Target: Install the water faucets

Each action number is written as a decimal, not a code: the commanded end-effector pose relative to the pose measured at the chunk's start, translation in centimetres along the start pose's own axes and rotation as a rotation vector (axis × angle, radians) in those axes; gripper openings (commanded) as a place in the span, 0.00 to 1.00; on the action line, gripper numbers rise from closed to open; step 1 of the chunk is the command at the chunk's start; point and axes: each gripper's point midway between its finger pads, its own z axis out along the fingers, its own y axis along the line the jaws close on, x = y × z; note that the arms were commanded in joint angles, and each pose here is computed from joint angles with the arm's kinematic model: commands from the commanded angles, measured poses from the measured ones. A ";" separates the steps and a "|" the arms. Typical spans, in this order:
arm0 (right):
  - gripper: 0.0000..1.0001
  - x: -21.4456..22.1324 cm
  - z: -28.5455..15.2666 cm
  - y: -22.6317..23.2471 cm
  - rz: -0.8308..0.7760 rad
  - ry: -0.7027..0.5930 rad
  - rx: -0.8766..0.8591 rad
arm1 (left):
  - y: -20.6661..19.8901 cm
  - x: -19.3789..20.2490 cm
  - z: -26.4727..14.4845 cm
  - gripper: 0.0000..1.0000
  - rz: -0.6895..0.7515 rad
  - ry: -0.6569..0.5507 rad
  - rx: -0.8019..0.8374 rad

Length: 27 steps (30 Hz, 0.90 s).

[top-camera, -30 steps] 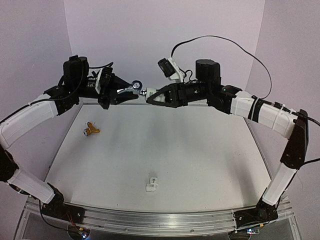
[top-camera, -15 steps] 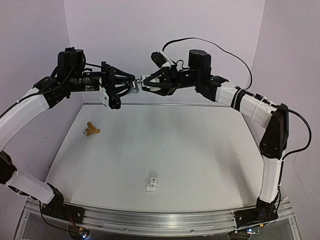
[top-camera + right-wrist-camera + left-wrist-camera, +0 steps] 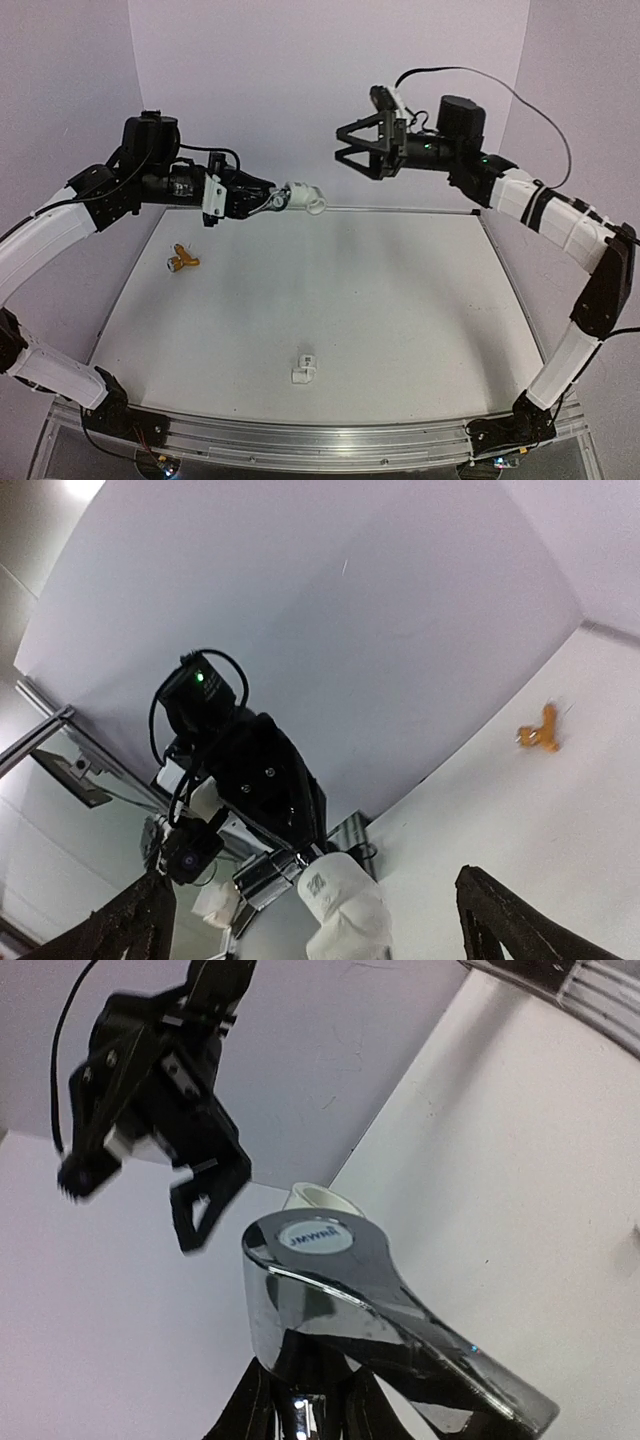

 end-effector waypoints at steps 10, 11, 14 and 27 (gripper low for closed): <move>0.98 0.6 -6.1 0.6 -0.746 -0.048 0.279 | 5.2 0.3 -1.9 0.00 -1.457 -0.191 -0.277; 0.98 0.8 -6.0 0.4 -0.765 -0.045 0.278 | 4.9 -0.2 -1.4 0.00 -1.552 -0.226 -0.218; 0.98 1.8 -5.2 0.1 -0.777 -0.015 0.209 | 4.9 -1.9 -0.4 0.00 -1.736 -0.318 -0.054; 0.92 6.2 0.6 0.2 -0.708 0.083 -0.043 | 3.2 -3.1 0.4 0.00 -1.817 -0.444 0.087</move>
